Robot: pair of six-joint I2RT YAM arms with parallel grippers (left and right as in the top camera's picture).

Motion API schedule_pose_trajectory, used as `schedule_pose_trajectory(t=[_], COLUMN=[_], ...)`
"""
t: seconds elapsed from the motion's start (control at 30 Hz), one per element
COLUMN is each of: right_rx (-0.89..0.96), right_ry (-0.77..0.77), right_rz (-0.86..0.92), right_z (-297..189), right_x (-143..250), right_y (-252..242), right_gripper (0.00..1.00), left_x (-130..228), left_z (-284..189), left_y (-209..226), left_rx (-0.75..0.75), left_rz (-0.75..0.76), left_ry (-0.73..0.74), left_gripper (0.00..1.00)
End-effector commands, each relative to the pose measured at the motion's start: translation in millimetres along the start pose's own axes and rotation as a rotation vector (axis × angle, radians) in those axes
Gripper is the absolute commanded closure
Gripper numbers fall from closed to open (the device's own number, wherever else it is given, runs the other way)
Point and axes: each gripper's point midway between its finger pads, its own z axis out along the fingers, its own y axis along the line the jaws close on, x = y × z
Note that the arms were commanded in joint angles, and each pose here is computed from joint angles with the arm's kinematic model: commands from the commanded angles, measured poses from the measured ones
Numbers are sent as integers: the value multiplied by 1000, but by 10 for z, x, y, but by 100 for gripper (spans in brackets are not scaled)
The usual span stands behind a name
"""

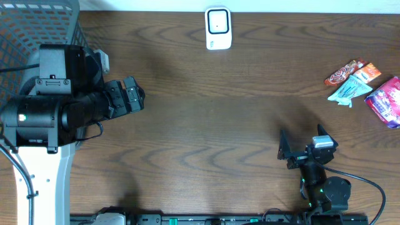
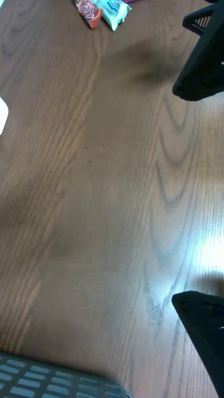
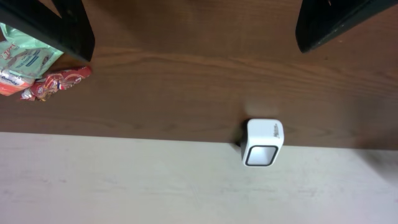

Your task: Scan the item barcode

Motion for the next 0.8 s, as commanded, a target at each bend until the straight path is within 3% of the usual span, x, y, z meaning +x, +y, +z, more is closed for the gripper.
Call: schedule_pose_trajectory(t=[0.0,0.27,0.5,0.77], right_rx=[11,11,11,11], right_ry=[0,0,0,0], right_rz=[15,15,15,15], right_z=[-3,-3,-3,-3], right_x=[6,5,5,5], right_y=[-20,-20,-20,-20], right_gripper=[1,1,1,1], left_x=[-27,-17,272,519], left_z=[-24,-54,16,344], left_y=[-12,33,205,367], left_rx=[-2,-27,-56,-13], left_rz=[14,15,59,87], left_ry=[-9,-21,-27,-158], left_gripper=[2,2,2,2])
